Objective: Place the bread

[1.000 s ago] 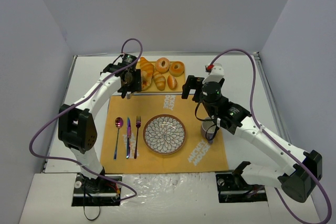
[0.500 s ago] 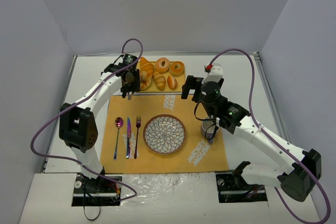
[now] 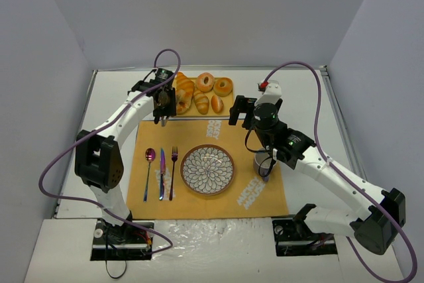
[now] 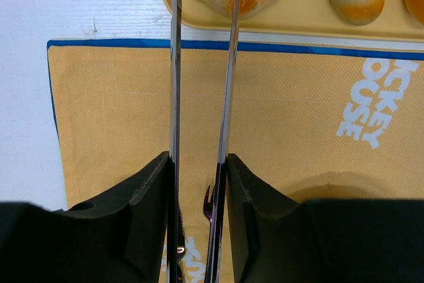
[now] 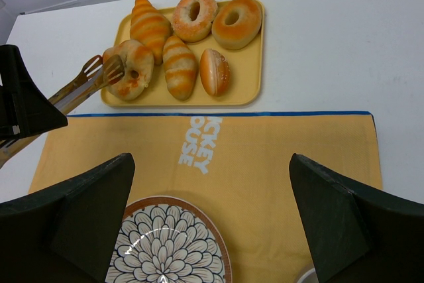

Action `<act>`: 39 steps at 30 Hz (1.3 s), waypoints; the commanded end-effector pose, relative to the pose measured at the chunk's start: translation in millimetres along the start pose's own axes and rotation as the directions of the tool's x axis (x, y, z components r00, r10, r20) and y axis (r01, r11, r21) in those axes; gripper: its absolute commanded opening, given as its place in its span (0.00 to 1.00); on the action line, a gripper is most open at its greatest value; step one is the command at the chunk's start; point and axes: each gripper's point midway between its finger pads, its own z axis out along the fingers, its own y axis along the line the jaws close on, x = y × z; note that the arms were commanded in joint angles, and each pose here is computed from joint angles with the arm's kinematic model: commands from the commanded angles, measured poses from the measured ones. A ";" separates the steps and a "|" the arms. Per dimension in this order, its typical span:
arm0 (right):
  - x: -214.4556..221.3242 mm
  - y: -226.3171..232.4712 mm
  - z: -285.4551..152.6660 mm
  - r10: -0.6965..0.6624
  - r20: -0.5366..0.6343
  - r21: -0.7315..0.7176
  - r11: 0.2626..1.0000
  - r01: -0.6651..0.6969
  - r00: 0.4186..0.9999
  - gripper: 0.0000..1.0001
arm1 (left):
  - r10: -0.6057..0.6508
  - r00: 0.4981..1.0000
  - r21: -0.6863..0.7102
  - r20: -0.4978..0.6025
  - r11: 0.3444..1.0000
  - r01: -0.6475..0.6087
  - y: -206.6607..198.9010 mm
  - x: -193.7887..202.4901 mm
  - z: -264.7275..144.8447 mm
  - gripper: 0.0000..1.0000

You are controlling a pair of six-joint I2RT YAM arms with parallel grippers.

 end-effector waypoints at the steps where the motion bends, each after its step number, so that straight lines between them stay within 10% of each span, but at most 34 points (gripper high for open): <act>1: -23.3 4.2 -0.3 0.045 0.077 -0.008 0.999 -0.045 0.996 1.00 | -0.022 0.990 0.040 0.136 0.999 0.017 -7.5 -37.1 -41.3 0.00; 22: -23.9 0.1 1.1 0.041 0.085 0.016 0.999 -0.043 0.996 1.00 | 0.053 0.974 0.103 0.220 0.992 -0.078 -13.3 -40.4 -104.8 0.00; 39: -56.5 -5.9 -3.3 0.006 0.161 0.075 0.997 -0.018 0.987 1.00 | 0.303 0.938 0.268 0.166 0.902 -0.339 -35.5 56.8 -170.6 0.00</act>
